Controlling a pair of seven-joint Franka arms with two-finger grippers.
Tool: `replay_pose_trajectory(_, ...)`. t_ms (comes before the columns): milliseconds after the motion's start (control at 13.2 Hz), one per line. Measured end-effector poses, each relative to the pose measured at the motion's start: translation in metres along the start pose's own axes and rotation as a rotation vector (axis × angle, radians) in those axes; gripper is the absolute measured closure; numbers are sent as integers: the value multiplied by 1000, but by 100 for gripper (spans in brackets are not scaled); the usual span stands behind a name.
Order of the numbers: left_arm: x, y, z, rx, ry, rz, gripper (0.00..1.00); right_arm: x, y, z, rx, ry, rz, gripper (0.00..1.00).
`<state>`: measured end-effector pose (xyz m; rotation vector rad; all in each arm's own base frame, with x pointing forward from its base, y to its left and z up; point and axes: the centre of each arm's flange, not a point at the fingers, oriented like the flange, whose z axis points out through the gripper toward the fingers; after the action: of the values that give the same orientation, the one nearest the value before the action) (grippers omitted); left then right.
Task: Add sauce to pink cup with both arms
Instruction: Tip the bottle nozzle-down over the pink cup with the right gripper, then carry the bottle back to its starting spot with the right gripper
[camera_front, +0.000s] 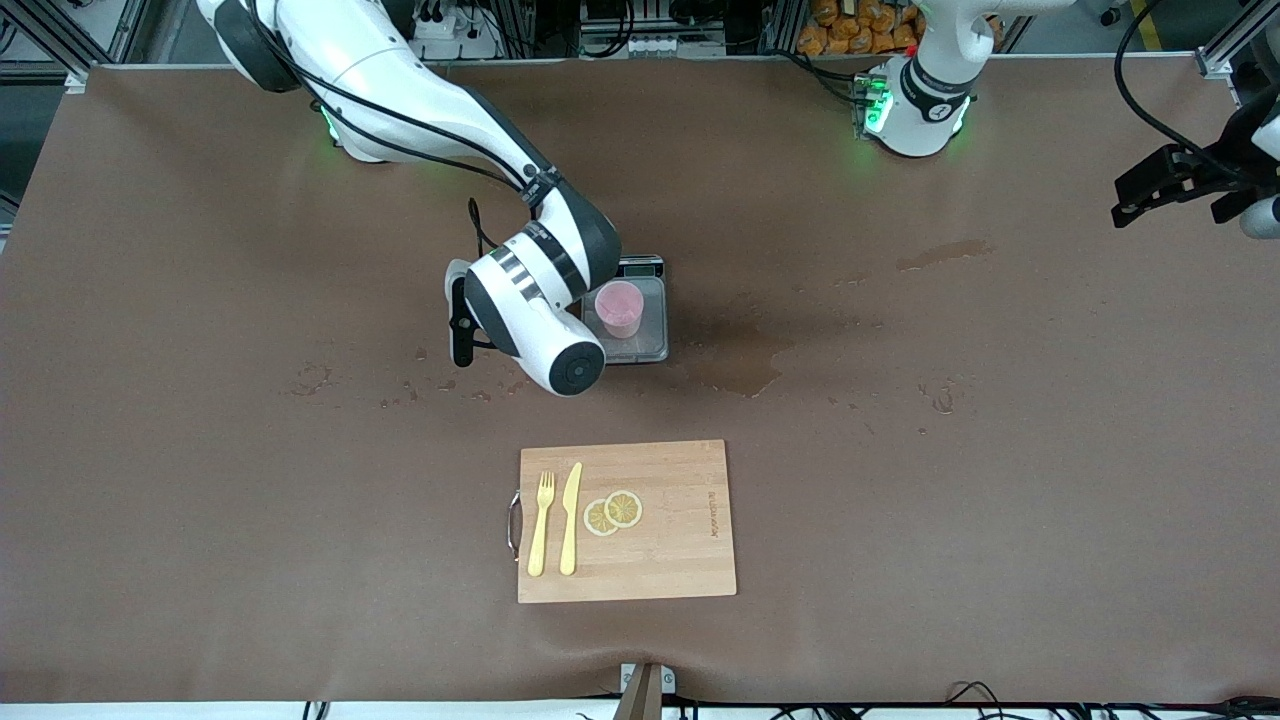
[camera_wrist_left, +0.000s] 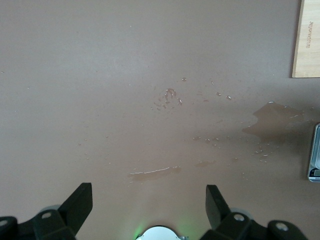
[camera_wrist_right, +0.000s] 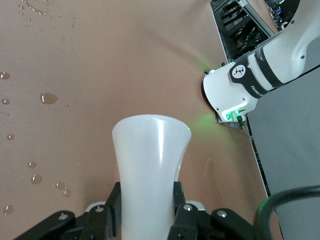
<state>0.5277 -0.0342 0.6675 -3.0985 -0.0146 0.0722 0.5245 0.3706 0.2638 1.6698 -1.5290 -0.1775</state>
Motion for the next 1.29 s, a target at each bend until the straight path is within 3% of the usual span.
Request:
replay_pose_trajectory(228,0,0,0,-3,0,0,0,7,-5,1,-5,-5,7,57)
replay_pose_trajectory(379,0,1,1,-11,-2,1,0,24,-13,-2,-24,-56,-35,57)
replay_pose_trajectory(835,8,2,9,-15,-10,2,0,113,-42,-11,-64,-351,-298,55)
replay_pose_trajectory(1290,8,5,8,-27,-7,6,0,268,-68,14,-6,-649,-619,52)
